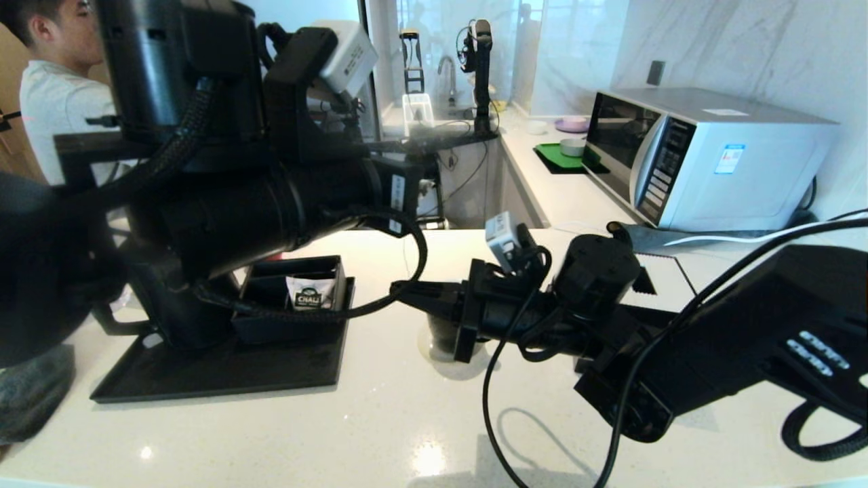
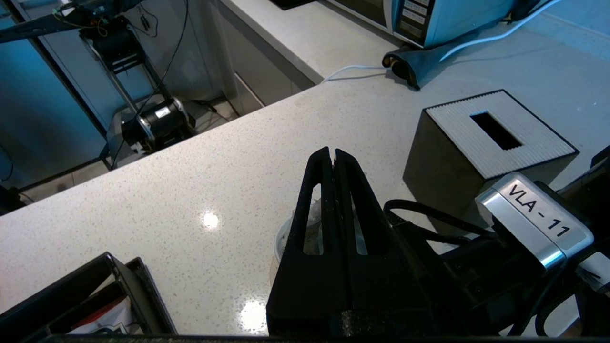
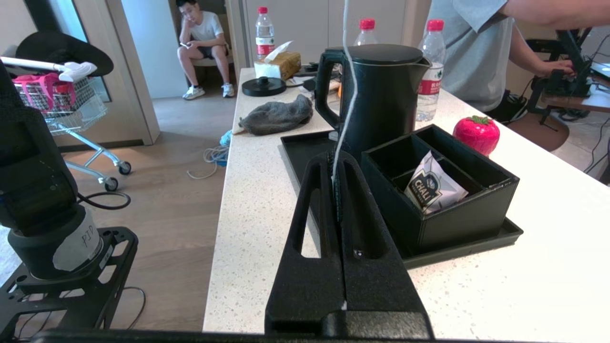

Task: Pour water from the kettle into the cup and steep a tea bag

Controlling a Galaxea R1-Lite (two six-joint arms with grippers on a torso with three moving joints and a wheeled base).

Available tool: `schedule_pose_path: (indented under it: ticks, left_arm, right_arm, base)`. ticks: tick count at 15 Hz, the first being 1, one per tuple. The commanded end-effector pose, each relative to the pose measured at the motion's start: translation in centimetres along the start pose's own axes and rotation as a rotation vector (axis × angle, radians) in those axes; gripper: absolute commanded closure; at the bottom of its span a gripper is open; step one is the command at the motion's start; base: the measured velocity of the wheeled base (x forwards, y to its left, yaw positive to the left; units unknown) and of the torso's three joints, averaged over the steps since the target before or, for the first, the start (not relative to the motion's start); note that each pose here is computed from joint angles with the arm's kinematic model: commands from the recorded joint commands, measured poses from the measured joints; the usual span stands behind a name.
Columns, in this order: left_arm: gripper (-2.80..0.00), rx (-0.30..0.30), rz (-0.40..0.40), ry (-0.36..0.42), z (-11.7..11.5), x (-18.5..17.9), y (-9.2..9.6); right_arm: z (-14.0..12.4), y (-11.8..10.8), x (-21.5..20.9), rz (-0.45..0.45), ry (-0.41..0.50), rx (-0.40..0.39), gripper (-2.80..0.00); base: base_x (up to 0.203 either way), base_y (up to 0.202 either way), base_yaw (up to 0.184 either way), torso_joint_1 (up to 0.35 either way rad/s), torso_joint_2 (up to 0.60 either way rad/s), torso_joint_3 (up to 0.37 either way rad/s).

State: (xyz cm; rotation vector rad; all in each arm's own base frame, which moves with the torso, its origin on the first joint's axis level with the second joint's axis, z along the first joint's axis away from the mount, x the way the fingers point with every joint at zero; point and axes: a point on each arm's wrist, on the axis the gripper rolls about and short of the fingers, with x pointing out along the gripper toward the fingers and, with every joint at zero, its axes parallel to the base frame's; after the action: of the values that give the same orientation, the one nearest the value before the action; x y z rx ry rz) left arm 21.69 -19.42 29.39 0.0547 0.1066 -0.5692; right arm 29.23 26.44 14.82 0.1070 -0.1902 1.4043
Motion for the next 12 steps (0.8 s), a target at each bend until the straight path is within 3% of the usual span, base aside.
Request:
schedule_pose_path:
  ticks: [1, 6, 12]
  left_arm:
    - [0.00, 0.000, -0.003, -0.001, 0.0, 0.0, -0.2]
    - [0.00, 0.007, -0.036, 0.004, -0.2, -0.6, -1.1]
    - [0.00, 0.013, -0.059, 0.019, -0.8, -1.8, -1.5]
  right_arm:
    - [0.3, 0.1, -0.1, 0.002, -0.010, -0.008, 0.00]
    - [0.7, -0.1, -0.2, -0.010, -0.013, -0.012, 0.00]
    - [1.4, -1.8, -1.7, -0.070, -0.016, -0.031, 0.00]
  base:
    - [0.000, 0.000, 0.000, 0.000, 0.00, 0.000]
    - [0.000, 0.000, 0.000, 0.000, 0.00, 0.000]
    - [0.000, 0.000, 0.000, 0.000, 0.00, 0.000]
